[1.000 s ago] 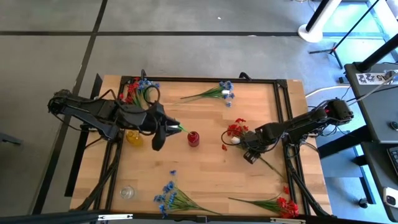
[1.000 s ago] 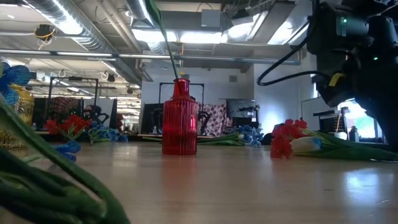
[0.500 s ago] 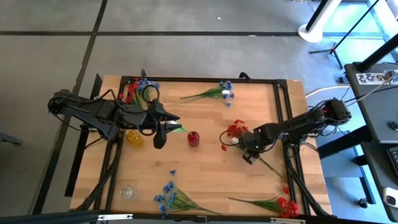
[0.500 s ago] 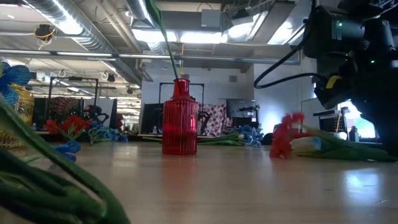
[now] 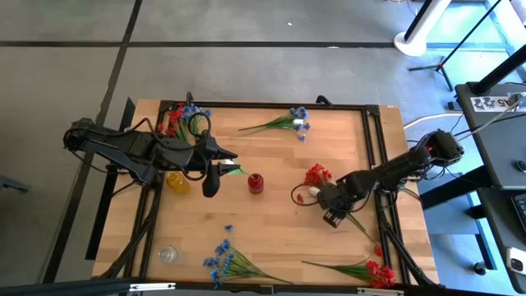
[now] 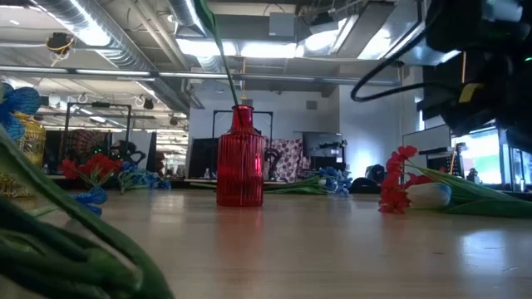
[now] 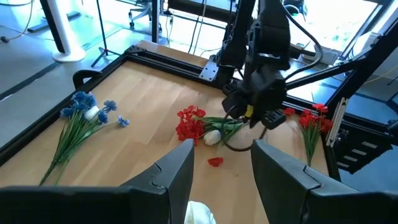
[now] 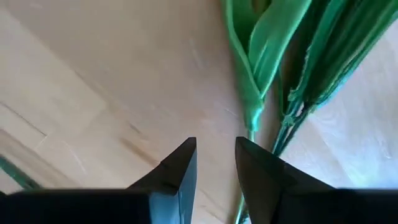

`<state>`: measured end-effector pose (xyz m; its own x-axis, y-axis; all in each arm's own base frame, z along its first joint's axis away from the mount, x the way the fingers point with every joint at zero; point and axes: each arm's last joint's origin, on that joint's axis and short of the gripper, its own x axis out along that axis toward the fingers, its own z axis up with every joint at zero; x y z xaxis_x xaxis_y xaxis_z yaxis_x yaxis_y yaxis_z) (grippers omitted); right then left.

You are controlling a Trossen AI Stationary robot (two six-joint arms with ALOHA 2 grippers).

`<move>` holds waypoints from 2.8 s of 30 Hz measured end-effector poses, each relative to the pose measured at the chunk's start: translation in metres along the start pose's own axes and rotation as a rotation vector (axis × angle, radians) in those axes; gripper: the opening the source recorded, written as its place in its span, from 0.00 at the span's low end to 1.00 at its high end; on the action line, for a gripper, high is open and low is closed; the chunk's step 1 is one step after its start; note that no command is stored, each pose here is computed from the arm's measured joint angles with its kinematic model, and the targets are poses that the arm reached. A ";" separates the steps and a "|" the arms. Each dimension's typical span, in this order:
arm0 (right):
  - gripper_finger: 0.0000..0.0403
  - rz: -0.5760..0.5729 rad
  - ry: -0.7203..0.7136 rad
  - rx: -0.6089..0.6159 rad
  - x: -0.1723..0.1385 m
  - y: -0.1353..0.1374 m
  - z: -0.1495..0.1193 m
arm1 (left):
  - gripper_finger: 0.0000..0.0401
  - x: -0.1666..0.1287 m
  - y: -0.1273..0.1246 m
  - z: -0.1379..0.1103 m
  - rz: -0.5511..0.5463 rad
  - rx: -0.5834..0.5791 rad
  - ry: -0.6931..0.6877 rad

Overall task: Sort flowers into vase by color
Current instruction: Put the bottom white flower into the red vase

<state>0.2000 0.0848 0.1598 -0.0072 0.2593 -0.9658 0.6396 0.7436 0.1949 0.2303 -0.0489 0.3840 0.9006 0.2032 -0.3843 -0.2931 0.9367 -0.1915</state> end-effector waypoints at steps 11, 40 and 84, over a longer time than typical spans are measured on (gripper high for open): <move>0.27 -0.055 -0.061 0.024 0.016 -0.010 -0.004 | 0.39 0.000 0.000 0.000 0.000 -0.001 -0.001; 0.02 0.462 0.034 -0.008 -0.071 0.038 0.025 | 0.39 -0.073 0.033 0.025 0.036 -0.044 -0.248; 0.18 0.189 -1.393 -0.670 -0.153 0.080 0.120 | 0.38 -0.072 0.048 0.003 0.015 -0.063 0.014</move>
<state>0.3444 0.0305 0.3029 0.9670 -0.0963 -0.2358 0.0988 0.9951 -0.0015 0.1522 -0.0177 0.4053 0.8914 0.2128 -0.4002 -0.3266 0.9138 -0.2415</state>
